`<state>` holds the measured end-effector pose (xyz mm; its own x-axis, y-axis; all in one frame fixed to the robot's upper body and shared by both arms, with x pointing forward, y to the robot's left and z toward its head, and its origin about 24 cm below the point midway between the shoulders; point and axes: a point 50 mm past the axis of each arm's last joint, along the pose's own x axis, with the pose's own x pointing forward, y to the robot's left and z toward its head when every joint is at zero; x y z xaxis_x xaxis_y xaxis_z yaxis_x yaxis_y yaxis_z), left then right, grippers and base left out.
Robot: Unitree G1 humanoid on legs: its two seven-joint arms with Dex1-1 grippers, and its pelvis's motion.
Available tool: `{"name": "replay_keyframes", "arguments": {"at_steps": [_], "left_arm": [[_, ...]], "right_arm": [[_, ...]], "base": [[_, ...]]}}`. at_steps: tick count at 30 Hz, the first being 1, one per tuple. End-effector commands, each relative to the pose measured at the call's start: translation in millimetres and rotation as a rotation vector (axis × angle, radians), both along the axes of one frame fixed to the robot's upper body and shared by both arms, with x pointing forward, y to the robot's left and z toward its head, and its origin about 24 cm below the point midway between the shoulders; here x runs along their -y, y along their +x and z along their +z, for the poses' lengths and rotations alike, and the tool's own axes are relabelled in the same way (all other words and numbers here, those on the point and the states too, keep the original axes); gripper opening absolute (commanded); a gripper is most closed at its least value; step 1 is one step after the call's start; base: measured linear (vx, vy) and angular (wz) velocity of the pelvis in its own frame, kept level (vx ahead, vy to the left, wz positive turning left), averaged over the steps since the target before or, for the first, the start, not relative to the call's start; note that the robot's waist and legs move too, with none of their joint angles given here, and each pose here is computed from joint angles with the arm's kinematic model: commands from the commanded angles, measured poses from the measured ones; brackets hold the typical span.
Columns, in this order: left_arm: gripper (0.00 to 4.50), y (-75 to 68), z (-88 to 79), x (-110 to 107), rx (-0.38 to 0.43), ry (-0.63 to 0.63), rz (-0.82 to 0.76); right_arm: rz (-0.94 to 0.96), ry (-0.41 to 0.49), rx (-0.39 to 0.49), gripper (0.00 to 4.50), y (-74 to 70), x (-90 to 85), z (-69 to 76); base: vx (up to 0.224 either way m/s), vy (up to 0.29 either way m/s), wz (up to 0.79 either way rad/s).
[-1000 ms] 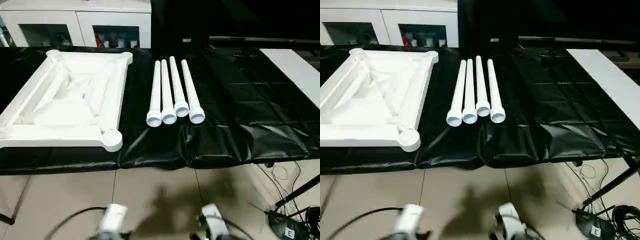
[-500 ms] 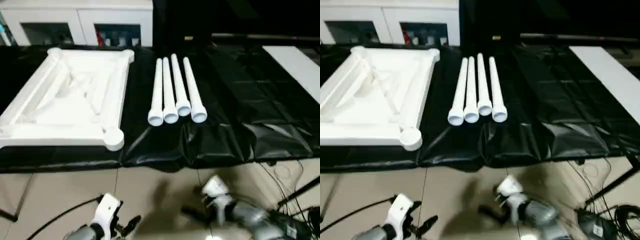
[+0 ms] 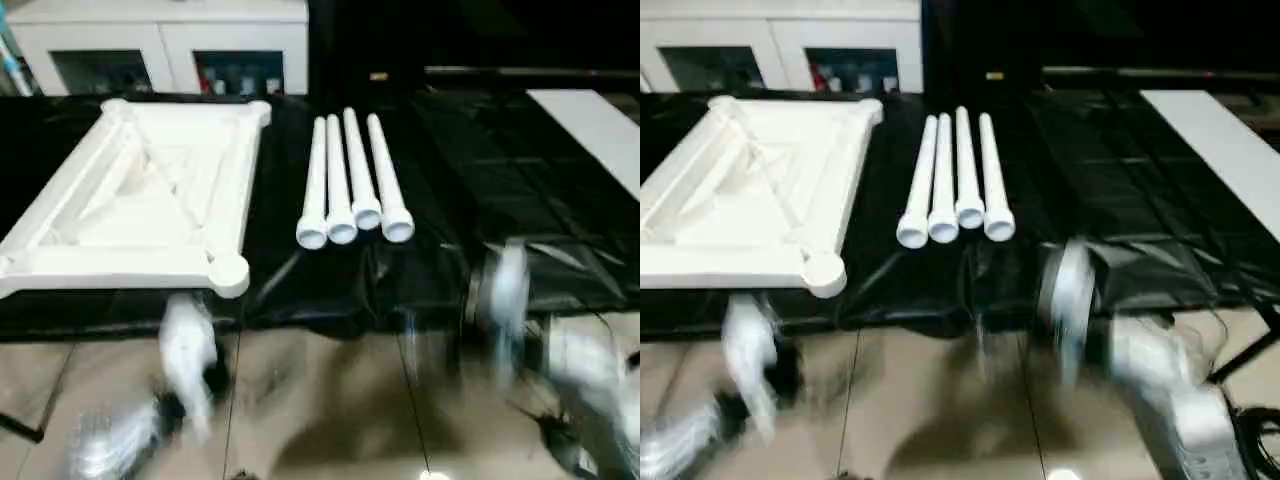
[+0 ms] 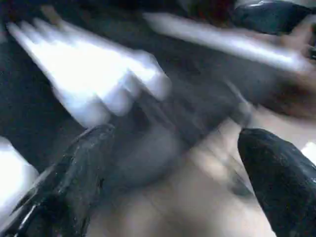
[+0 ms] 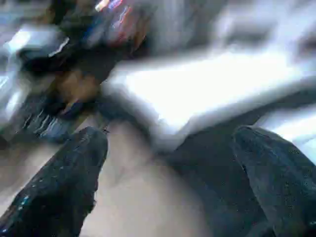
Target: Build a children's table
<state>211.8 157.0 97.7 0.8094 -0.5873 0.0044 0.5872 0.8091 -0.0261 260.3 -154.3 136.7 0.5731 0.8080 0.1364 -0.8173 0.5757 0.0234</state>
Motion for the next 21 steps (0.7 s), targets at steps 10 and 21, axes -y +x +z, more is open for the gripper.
{"name": "replay_keyframes", "arguments": {"at_steps": [10,21], "left_arm": [[4.5,68.0,24.1,-18,0.157,-0.068,0.514],[4.5,61.0,-12.7,-16,0.099,0.092,0.592]], "right_arm": [[-0.813,-0.058,-0.079,4.43,52.7,26.3,-23.3],[-0.759,-0.109,-0.039,4.43,40.7,-3.0,-45.7]], "base": [[-0.006,-0.002,0.0],[-0.005,0.006,0.0]]}}
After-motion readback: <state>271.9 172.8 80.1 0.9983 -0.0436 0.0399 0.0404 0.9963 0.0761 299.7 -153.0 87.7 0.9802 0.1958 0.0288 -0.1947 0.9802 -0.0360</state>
